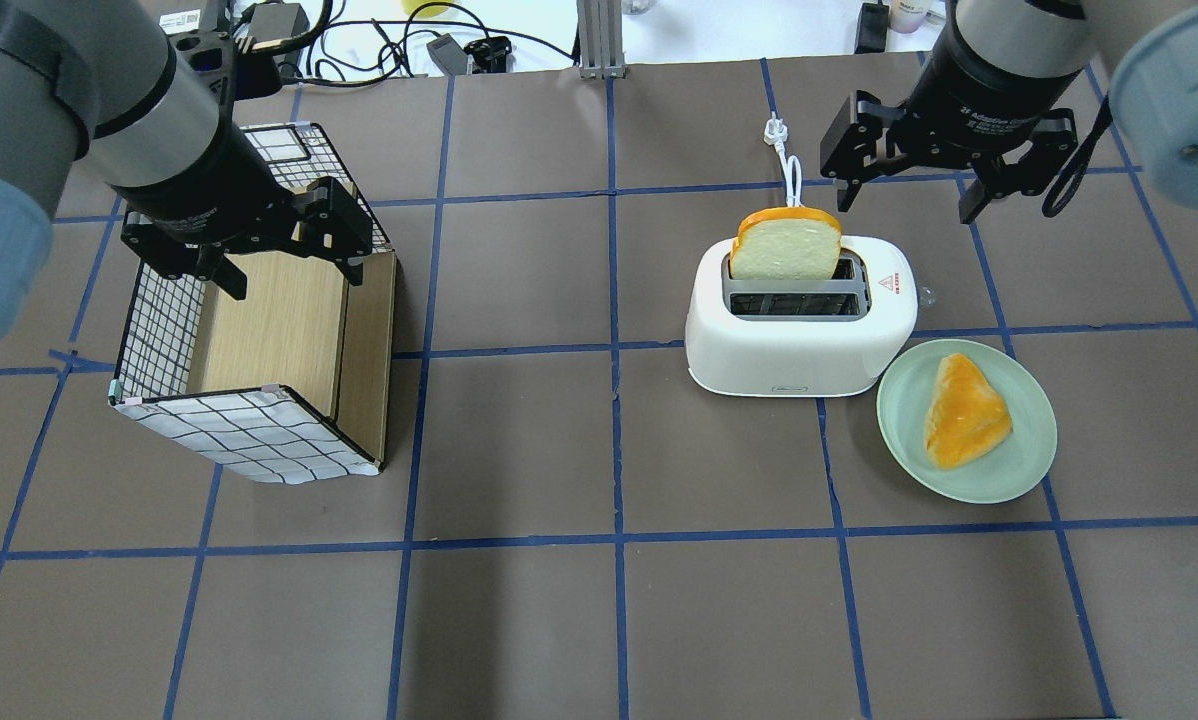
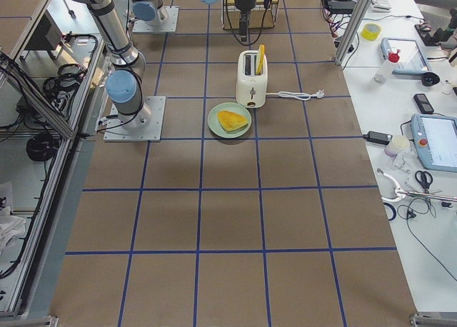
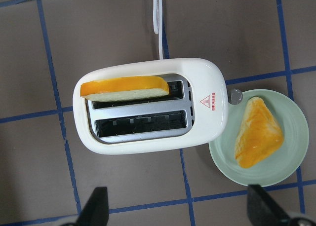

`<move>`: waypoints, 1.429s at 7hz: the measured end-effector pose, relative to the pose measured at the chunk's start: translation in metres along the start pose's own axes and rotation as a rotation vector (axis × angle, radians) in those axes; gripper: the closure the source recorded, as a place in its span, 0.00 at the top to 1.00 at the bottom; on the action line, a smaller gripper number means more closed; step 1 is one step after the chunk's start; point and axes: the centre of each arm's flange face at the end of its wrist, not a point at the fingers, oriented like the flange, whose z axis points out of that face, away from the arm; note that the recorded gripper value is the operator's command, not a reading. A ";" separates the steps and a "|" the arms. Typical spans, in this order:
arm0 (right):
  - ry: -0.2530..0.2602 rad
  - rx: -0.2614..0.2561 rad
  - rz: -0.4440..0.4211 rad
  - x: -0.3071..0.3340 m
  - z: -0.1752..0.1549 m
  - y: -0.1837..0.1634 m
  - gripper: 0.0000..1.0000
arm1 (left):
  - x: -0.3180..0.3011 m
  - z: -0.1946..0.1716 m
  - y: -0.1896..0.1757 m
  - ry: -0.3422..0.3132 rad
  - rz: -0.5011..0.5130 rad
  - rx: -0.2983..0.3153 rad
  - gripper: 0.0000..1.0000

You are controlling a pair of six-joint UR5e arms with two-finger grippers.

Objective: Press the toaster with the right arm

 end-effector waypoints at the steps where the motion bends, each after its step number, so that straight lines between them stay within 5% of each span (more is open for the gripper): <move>1: 0.001 0.000 0.001 0.000 0.000 0.000 1.00 | 0.000 0.000 0.000 0.000 0.000 0.000 1.00; 10: -0.013 0.001 0.000 -0.003 0.003 -0.002 1.00 | 0.000 0.000 0.000 0.000 0.000 0.001 1.00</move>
